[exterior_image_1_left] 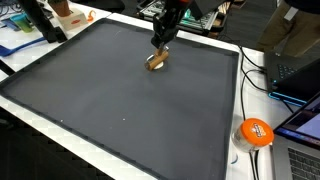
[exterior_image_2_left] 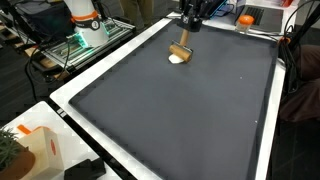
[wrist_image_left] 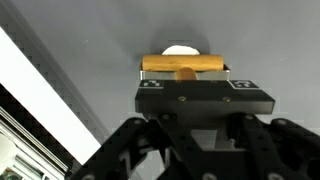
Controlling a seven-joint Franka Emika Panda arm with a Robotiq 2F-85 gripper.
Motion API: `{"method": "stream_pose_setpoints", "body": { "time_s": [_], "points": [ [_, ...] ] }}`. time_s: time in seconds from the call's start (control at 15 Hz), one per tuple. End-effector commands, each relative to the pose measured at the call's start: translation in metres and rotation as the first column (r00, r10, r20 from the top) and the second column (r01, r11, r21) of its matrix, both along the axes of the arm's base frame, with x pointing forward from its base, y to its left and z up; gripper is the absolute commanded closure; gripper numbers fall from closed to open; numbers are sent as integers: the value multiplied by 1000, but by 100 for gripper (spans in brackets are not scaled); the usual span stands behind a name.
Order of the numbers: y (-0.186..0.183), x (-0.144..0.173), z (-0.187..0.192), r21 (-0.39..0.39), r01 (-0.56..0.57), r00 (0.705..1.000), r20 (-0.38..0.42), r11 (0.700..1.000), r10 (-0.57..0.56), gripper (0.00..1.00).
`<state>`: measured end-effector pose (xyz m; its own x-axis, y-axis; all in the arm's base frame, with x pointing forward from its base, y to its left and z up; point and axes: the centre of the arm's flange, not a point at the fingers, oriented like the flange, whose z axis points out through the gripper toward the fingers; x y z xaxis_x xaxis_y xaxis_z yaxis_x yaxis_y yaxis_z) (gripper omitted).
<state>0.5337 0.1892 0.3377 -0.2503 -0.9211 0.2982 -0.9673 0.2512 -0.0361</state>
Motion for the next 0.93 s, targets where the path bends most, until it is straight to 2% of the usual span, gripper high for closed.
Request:
{"method": "stream_pose_setpoints", "body": {
  "time_s": [0.0, 0.87],
  "points": [
    [-18, -9, -65, -105, 39, 994, -102, 994, -50, 78],
    [-25, -3, -75, -156, 63, 990, -113, 986, -81, 78]
  ]
}}
